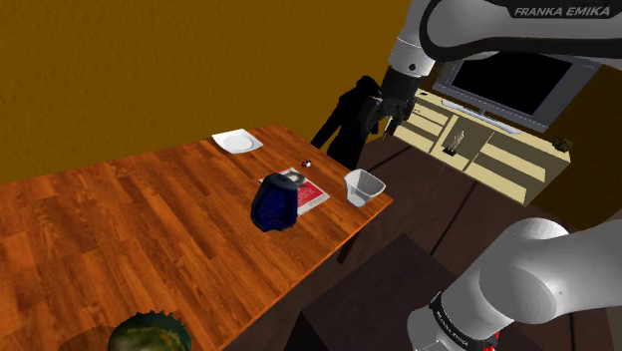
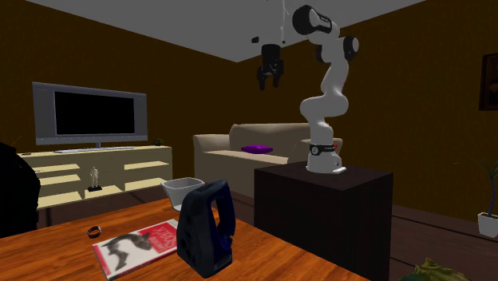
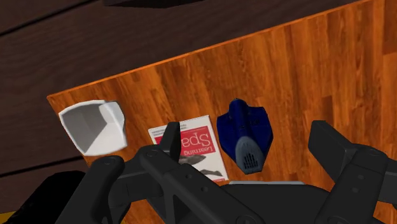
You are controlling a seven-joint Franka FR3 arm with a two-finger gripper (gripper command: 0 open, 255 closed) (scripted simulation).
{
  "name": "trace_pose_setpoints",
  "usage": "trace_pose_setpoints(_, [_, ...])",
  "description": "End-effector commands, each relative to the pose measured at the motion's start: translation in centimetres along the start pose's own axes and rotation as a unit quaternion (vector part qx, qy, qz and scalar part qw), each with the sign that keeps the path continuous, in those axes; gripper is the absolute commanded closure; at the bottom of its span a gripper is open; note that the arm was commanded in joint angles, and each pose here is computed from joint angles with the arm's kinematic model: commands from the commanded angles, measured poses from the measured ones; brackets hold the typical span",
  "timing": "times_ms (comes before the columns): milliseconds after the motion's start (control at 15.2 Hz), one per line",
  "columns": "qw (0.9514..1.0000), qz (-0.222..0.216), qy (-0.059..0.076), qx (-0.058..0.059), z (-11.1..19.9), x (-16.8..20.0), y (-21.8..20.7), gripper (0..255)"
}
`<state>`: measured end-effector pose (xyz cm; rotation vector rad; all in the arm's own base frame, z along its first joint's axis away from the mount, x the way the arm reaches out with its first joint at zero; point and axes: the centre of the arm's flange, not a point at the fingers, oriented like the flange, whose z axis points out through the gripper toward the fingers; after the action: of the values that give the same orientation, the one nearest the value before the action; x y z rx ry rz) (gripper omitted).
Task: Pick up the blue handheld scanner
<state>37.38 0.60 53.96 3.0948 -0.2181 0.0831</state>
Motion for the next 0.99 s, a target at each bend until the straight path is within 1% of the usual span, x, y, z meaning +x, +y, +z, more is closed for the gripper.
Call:
trace_pose_setpoints(0, [1.0, 0.001, 0.0, -0.003, 2.3, 1.5, -0.6, 0])
trace_pose_setpoints(924, [0.9996, 0.007, -0.011, -0.024, 17.9, 11.1, -4.7, 0])
